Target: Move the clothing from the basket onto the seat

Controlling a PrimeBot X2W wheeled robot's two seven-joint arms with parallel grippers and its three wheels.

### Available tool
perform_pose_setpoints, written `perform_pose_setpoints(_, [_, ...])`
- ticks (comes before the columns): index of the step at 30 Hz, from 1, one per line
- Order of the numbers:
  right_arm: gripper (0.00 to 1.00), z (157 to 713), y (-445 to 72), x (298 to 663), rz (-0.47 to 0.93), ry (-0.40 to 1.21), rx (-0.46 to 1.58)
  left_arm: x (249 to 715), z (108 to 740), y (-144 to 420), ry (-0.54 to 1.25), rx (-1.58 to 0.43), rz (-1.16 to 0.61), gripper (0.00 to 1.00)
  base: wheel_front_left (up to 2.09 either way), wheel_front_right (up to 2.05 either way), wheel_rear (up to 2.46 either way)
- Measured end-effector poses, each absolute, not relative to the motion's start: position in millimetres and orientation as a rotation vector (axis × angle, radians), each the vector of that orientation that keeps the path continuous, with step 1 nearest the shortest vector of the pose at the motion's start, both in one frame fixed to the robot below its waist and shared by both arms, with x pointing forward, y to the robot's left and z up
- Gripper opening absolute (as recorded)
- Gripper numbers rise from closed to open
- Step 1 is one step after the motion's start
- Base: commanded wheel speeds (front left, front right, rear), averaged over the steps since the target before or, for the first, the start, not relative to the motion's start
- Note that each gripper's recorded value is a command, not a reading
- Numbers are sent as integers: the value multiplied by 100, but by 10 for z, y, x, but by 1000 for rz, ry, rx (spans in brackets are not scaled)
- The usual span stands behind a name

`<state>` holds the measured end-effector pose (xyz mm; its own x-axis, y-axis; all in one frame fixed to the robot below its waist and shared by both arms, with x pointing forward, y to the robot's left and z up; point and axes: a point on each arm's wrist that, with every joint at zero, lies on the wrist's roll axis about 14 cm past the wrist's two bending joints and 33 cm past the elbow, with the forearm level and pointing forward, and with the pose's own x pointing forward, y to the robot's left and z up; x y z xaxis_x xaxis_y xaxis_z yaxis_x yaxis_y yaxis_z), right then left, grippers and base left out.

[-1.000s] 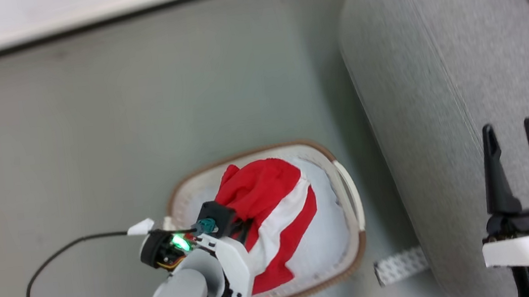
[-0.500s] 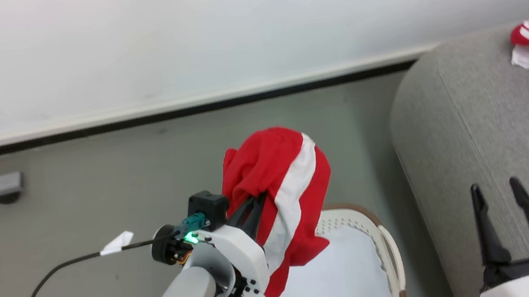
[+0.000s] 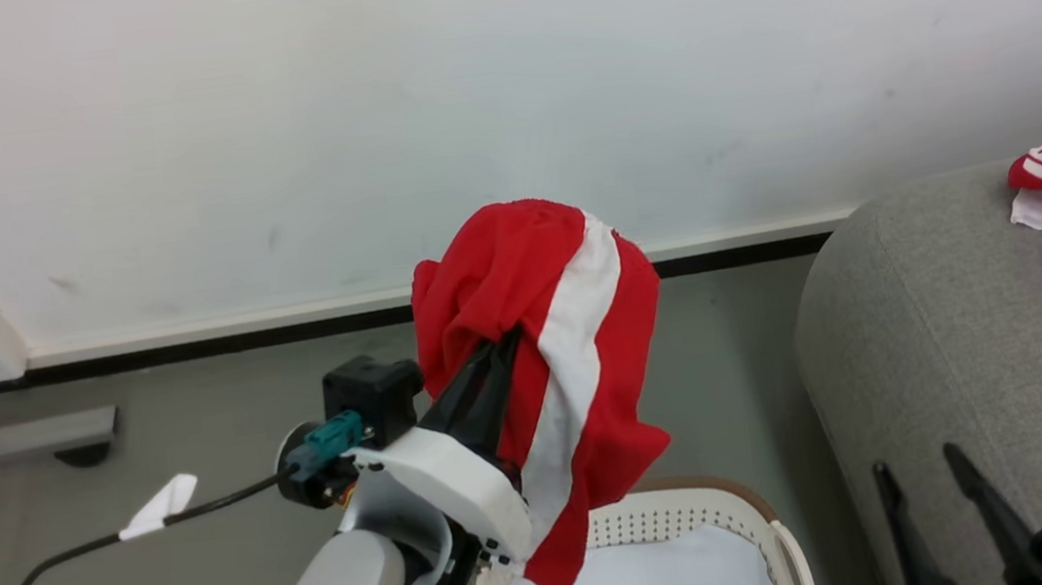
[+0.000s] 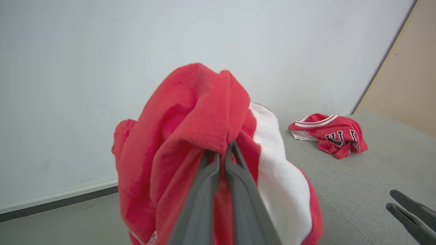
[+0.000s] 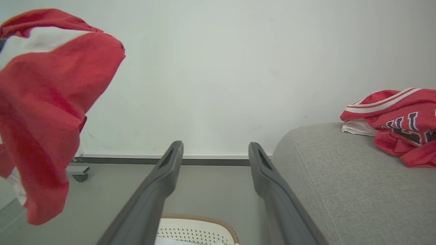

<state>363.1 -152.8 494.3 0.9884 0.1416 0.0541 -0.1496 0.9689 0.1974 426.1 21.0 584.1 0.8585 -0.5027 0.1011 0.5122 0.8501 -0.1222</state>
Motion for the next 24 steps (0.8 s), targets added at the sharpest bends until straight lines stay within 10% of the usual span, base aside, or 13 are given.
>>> perform_pose_setpoints(24, [100,5451,-280,3287,656,-61,402,3900,6164,30,-113,-143,-601,0,0,0,0])
